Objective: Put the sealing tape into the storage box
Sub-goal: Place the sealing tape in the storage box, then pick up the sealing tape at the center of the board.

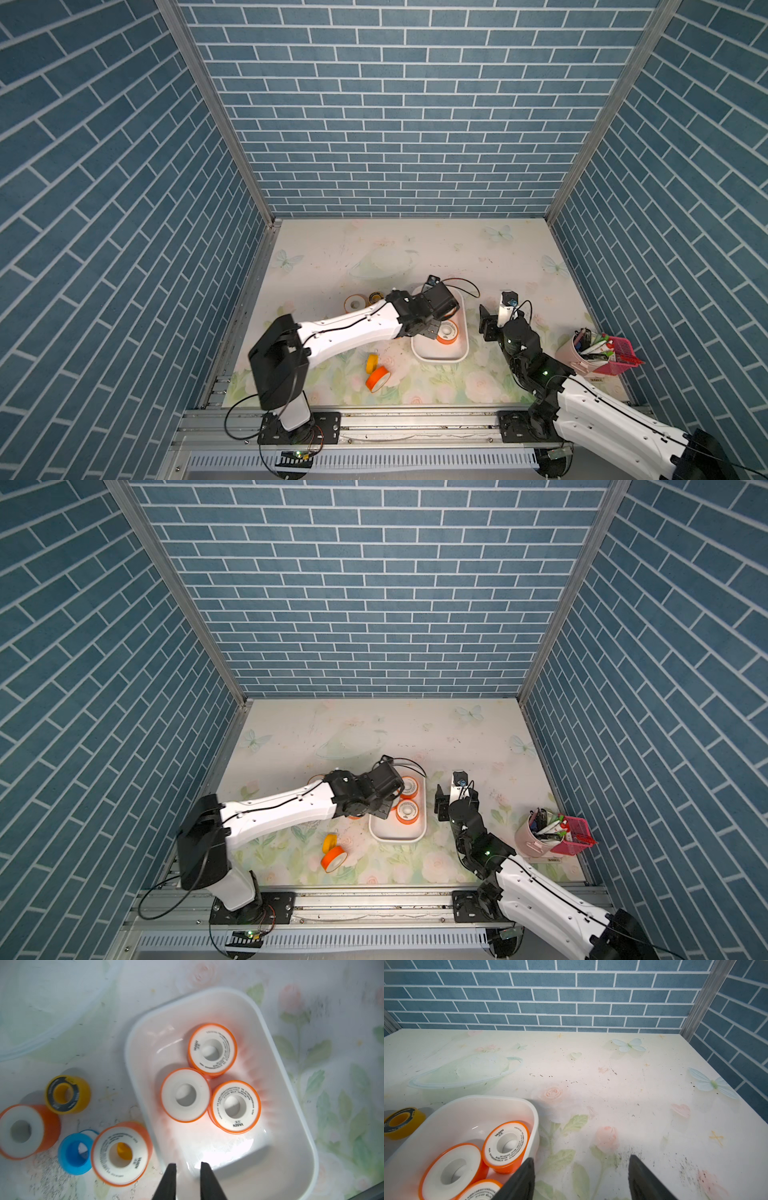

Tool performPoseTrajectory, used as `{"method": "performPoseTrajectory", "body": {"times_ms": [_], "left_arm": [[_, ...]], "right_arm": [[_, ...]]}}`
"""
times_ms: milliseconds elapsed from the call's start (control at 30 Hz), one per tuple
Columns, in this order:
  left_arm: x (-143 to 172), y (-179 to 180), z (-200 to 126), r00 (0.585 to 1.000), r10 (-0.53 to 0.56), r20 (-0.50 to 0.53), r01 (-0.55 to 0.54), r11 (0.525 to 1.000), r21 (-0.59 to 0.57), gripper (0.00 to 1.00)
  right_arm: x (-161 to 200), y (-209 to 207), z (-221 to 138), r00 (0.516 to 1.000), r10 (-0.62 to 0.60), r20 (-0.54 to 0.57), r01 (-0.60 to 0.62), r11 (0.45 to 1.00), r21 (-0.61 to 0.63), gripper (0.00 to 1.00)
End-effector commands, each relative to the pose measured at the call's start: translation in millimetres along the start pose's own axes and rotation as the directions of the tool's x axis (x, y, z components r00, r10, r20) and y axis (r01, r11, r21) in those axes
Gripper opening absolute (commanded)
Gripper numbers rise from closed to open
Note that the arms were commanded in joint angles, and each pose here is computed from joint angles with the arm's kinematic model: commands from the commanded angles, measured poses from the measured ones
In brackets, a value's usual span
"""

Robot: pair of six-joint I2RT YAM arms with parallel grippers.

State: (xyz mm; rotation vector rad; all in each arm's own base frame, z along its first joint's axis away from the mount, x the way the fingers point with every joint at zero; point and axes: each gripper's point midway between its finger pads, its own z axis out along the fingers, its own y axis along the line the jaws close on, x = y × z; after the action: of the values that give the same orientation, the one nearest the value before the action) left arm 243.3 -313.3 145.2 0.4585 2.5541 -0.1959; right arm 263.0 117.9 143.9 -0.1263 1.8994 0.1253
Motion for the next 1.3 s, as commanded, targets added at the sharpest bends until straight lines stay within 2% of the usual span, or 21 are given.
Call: {"method": "performPoseTrajectory", "body": {"times_ms": [0, 67, 200, 267, 367, 433, 600, 700, 733, 867, 967, 1100, 1267], "left_arm": [[-3.3, 56.7, -19.4, 0.995, -0.088, 0.056, 0.093, 0.991, -0.093, 0.37], [-2.8, 93.2, -36.4, 0.982, -0.163, 0.097, 0.173, 0.979, -0.103, 0.48], [6.3, 164.8, -63.5, 0.943, -0.289, 0.163, 0.313, 0.938, -0.151, 0.61], [13.1, 196.9, -77.5, 0.922, -0.334, 0.197, 0.369, 0.911, -0.184, 0.73], [19.3, 232.1, -93.8, 0.891, -0.376, 0.253, 0.433, 0.873, -0.227, 0.88], [21.7, 246.7, -100.2, 0.873, -0.397, 0.284, 0.464, 0.857, -0.227, 0.93], [17.1, 265.2, -118.0, 0.826, -0.427, 0.368, 0.52, 0.828, -0.208, 0.97], [14.6, 265.6, -119.5, 0.803, -0.436, 0.407, 0.535, 0.828, -0.169, 0.99], [12.9, 265.0, -119.8, 0.796, -0.436, 0.421, 0.536, 0.83, -0.155, 0.99], [14.1, 268.0, -120.8, 0.788, -0.442, 0.429, 0.548, 0.821, -0.159, 1.0], [14.5, 268.5, -120.6, 0.785, -0.446, 0.43, 0.552, 0.819, -0.159, 1.0], [15.3, 269.6, -121.8, 0.782, -0.447, 0.435, 0.557, 0.815, -0.163, 1.0], [14.9, 269.9, -126.3, 0.773, -0.447, 0.45, 0.561, 0.813, -0.156, 1.0]], "right_arm": [[-25.1, 18.6, 1.5, 1.0, 0.0, 0.012, 0.001, 0.997, -0.072, 0.73], [-35.0, 41.4, 4.6, 0.999, -0.03, -0.015, 0.027, 0.986, -0.166, 0.75], [-48.8, 84.8, 16.8, 0.99, -0.091, -0.11, 0.053, 0.949, -0.31, 0.77], [-56.7, 109.0, 25.1, 0.98, -0.12, -0.157, 0.053, 0.924, -0.379, 0.78], [-59.6, 151.6, 38.0, 0.958, -0.198, -0.206, 0.077, 0.874, -0.48, 0.79], [-58.7, 181.5, 45.7, 0.938, -0.262, -0.227, 0.103, 0.835, -0.54, 0.8], [-50.2, 249.3, 72.5, 0.884, -0.386, -0.264, 0.146, 0.764, -0.629, 0.82], [-38.9, 284.6, 88.5, 0.858, -0.436, -0.272, 0.156, 0.725, -0.671, 0.87], [-35.2, 301.3, 88.9, 0.844, -0.458, -0.279, 0.142, 0.692, -0.708, 0.89], [-8.1, 346.7, 105.7, 0.784, -0.542, -0.302, 0.155, 0.642, -0.751, 0.91], [13.2, 374.0, 117.4, 0.759, -0.581, -0.294, 0.171, 0.613, -0.772, 0.96], [34.2, 397.0, 128.2, 0.714, -0.636, -0.292, 0.202, 0.588, -0.783, 0.98], [49.8, 407.0, 142.4, 0.681, -0.671, -0.294, 0.262, 0.598, -0.758, 1.0]]}}
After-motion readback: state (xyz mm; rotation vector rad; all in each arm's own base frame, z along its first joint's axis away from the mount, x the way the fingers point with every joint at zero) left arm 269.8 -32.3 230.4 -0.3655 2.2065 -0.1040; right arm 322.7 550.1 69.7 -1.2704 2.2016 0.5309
